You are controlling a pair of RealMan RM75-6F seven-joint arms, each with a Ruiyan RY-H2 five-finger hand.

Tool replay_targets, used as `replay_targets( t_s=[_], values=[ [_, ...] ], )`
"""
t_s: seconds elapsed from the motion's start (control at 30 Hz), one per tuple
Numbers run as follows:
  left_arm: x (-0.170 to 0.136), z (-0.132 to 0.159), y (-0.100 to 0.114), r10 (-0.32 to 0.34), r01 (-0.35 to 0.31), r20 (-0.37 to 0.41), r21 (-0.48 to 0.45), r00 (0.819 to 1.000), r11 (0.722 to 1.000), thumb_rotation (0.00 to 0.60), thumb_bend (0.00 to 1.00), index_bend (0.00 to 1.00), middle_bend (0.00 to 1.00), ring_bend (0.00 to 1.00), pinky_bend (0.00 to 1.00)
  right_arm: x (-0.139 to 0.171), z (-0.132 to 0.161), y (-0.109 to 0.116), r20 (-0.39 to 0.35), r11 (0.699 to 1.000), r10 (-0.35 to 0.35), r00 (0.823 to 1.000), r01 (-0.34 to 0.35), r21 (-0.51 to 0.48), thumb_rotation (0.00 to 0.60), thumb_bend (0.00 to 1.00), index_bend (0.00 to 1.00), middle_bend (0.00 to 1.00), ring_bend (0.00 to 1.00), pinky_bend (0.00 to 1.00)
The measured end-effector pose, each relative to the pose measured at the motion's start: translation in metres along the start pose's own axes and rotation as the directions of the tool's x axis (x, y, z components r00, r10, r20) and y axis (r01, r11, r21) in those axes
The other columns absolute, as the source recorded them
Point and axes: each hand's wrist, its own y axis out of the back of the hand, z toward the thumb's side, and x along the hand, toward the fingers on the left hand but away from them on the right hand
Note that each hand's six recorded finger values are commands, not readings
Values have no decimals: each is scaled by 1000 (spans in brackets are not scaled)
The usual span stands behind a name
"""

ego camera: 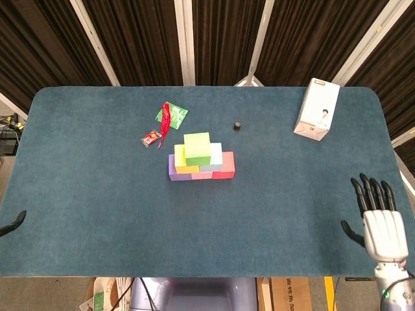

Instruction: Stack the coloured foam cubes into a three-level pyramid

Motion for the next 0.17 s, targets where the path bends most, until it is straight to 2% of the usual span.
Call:
replay_targets(
  t_s=[0.17],
  values=[
    [-4,1,-4,-34,35,-12,30,999,999,600,298,0,0,0,0,13,-3,-5,-15,1000,14,1000,-14,18,600,247,11,30,0,0]
  ],
)
